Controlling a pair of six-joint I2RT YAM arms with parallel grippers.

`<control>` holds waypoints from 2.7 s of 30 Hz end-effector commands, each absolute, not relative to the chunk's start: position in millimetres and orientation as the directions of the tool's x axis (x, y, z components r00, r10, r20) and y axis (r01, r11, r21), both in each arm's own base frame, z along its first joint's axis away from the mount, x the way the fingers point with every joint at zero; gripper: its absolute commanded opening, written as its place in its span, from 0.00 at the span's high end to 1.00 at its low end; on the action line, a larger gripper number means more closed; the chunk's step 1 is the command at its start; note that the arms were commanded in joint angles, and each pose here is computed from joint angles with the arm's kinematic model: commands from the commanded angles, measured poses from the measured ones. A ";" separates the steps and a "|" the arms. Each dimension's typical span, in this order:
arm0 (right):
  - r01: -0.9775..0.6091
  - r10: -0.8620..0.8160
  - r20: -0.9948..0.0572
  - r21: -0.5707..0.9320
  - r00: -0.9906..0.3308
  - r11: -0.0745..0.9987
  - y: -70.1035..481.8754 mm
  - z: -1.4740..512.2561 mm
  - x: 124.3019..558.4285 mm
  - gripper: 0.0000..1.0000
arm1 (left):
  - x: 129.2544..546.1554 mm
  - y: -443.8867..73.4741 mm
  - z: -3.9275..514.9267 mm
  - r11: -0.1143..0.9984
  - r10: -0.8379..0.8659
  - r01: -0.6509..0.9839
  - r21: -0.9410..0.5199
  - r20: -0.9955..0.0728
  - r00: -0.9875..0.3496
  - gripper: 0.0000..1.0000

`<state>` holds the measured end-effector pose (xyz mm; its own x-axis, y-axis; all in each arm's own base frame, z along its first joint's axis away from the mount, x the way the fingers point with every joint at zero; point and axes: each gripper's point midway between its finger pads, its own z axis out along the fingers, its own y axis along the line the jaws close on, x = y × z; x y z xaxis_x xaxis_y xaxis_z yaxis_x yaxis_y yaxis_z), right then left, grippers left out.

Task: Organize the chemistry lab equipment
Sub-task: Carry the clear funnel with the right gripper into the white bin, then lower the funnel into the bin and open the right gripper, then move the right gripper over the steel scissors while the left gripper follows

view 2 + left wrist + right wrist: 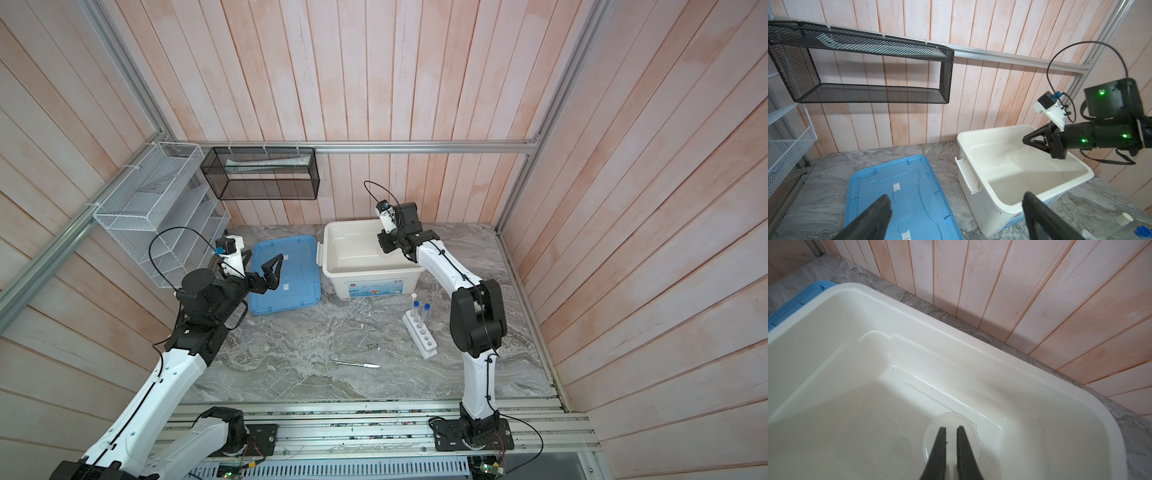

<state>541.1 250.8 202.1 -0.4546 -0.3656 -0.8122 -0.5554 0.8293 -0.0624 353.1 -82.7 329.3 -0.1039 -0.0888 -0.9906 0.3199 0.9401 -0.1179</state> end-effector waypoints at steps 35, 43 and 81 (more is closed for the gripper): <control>-0.538 -0.355 -0.742 0.009 -0.568 0.843 242.4 108.1 583.5 0.98 | 360.9 -75.1 311.4 0.957 -0.027 0.283 -0.065 -0.990 -0.136 0.00; -0.535 -0.356 -0.734 0.013 -0.578 0.844 242.0 99.4 582.6 0.96 | 362.3 -75.2 312.1 0.957 -0.024 0.284 -0.062 -0.990 -0.137 0.00; -0.545 -0.356 -0.783 -0.026 -0.510 0.838 238.5 157.4 579.6 0.66 | 352.9 -75.1 321.7 0.954 -0.041 0.289 -0.074 -0.992 -0.118 0.00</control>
